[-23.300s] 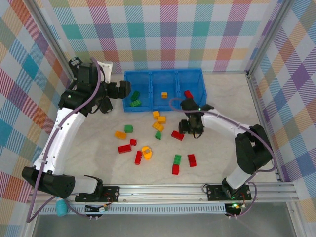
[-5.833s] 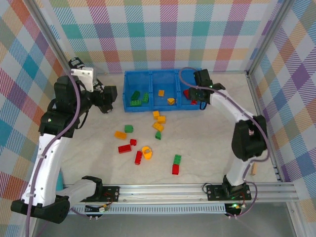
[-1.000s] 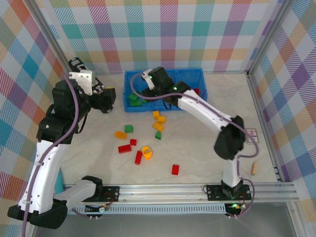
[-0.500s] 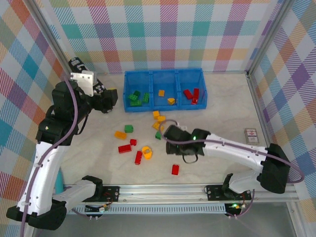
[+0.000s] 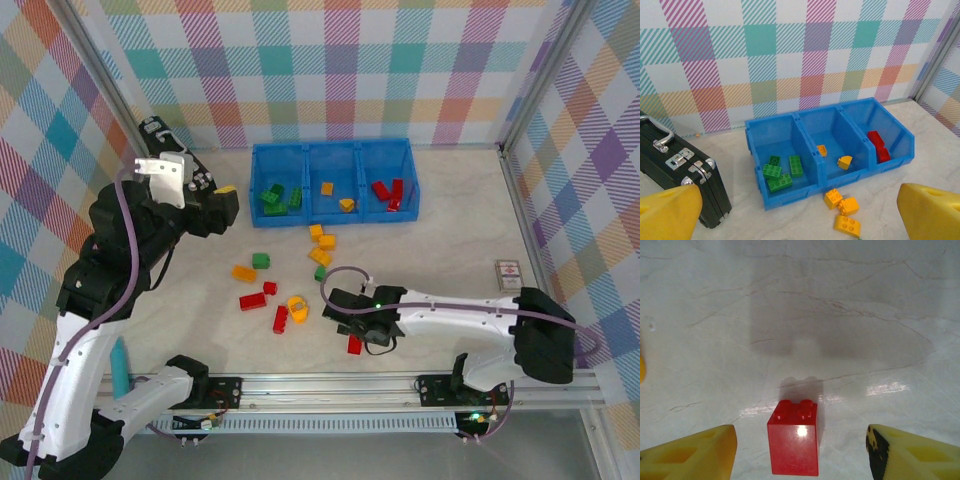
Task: Sort the legos into containers by color
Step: Pick up the lego from the bottom-center of the table.
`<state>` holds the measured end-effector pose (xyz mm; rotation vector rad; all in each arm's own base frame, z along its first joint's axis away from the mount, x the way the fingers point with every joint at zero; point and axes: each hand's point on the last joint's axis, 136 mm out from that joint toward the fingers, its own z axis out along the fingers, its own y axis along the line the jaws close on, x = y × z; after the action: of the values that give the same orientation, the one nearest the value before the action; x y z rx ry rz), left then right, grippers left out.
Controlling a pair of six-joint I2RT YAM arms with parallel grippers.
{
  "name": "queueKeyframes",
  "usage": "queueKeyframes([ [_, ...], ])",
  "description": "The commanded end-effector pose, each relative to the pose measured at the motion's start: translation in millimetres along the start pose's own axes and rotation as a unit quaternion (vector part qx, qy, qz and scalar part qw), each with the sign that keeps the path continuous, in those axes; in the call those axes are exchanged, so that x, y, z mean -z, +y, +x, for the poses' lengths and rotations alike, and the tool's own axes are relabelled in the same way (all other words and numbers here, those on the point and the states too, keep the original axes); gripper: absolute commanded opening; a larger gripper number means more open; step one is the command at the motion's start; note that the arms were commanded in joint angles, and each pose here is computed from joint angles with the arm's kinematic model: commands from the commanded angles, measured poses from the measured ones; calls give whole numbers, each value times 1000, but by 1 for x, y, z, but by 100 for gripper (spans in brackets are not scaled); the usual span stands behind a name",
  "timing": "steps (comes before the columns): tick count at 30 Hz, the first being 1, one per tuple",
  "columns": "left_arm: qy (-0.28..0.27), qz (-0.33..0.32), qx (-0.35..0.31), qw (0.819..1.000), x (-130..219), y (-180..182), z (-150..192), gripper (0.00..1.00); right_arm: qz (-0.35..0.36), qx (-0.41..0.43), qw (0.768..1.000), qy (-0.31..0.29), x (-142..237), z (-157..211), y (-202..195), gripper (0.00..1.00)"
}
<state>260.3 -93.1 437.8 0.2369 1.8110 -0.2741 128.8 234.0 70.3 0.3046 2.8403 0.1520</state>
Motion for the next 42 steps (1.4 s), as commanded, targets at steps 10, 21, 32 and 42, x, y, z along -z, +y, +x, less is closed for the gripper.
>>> queueKeyframes([
  [10, -12, -4, -10, 1000, -1, -1, -5, 100, 6, -22, 998, 63, -21, 29, 7, 70],
  [21, -1, -10, -13, 1000, -7, 1, -2, 100, 21, -24, 996, 89, -30, 43, 0, 57],
  [32, 3, -23, -19, 1000, -8, 5, -2, 100, 20, -21, 995, 96, -41, 36, 2, 35],
  [42, 16, -42, -30, 999, -16, 12, 3, 100, 1, 21, 998, 61, -29, -34, 4, 29],
])
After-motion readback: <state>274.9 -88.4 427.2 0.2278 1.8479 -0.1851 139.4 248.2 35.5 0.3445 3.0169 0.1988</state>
